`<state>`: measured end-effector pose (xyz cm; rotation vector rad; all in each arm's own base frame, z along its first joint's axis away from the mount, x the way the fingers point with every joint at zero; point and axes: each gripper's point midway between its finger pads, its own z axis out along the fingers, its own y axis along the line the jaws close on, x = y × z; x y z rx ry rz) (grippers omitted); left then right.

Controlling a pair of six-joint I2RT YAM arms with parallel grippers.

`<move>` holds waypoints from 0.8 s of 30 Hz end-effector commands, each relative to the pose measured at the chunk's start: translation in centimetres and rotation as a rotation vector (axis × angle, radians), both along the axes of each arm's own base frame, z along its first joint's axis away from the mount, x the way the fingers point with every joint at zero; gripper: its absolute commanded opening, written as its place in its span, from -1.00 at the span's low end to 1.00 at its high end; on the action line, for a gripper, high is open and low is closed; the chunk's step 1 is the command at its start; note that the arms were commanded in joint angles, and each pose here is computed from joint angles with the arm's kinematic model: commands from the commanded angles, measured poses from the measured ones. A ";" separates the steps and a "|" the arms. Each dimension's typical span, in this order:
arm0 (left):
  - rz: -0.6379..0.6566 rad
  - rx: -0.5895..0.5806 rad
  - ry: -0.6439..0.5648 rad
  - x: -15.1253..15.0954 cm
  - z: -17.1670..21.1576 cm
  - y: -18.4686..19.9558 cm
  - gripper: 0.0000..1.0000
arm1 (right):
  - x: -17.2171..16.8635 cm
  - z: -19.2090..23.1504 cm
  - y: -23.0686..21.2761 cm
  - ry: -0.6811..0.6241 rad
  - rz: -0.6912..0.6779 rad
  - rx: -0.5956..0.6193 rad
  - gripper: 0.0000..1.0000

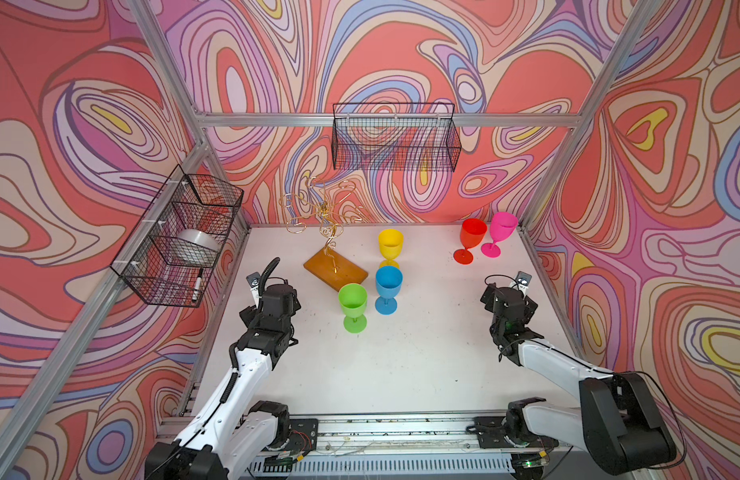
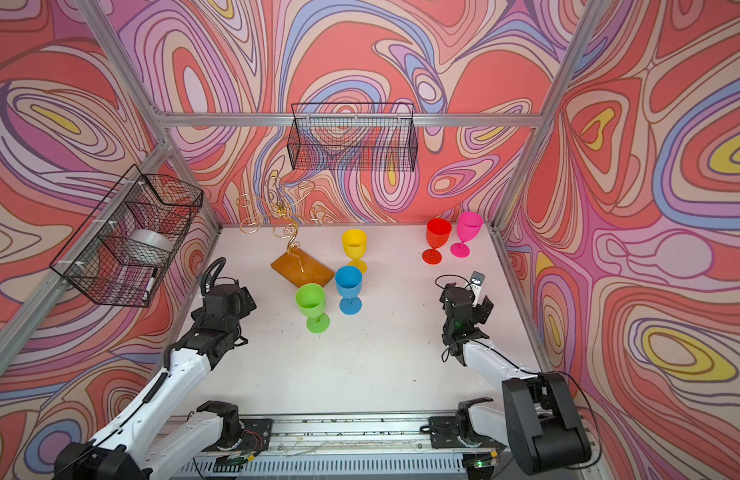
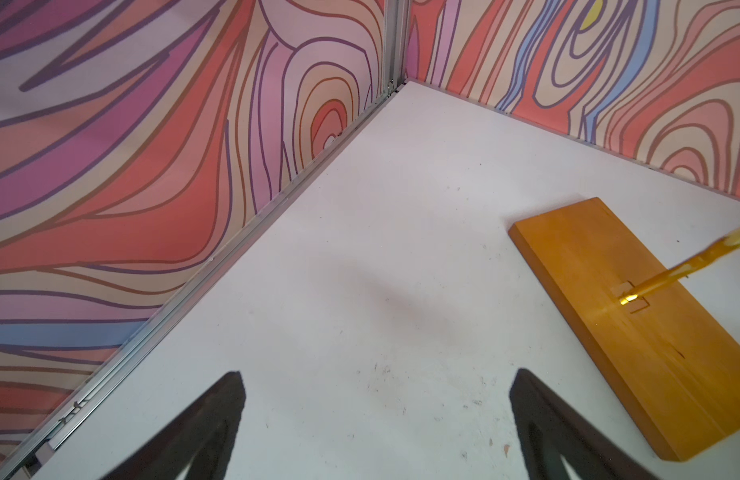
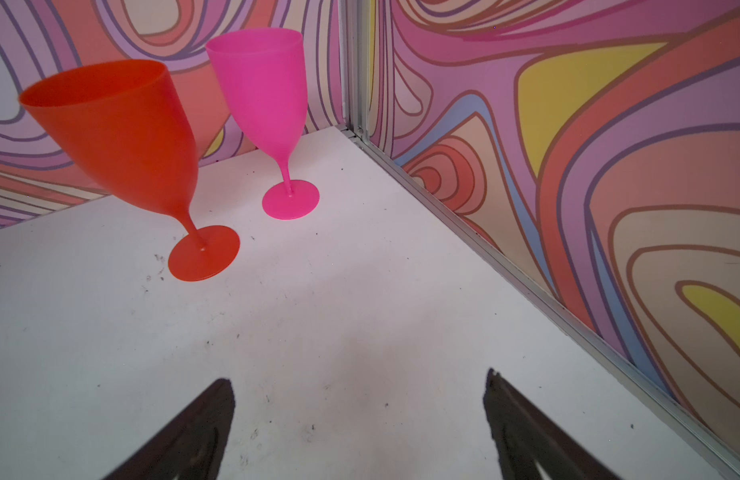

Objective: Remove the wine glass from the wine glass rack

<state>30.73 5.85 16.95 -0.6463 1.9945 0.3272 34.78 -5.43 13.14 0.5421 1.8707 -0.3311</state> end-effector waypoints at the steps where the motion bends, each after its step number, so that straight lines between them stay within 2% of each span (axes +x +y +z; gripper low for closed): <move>1: -0.014 0.018 0.009 1.3 -0.3 0.5 1.00 | 1.0 0.7 0.1 -0.027 0.019 0.016 0.97; 11: -0.072 0.016 0.078 3.0 -4.0 0.4 1.00 | 2.2 -1.2 0.4 0.023 0.061 0.024 0.97; 17: -0.112 0.041 0.067 4.5 -4.8 0.2 0.99 | 3.3 -2.6 0.6 0.054 0.076 0.011 0.97; 20: -0.124 0.051 0.030 4.9 -4.9 0.4 1.00 | 3.8 -2.2 0.5 0.027 0.083 -0.013 0.97; 24: -0.138 0.039 0.039 4.7 -6.8 0.6 1.00 | 4.6 -2.5 0.1 0.043 0.087 -0.024 0.97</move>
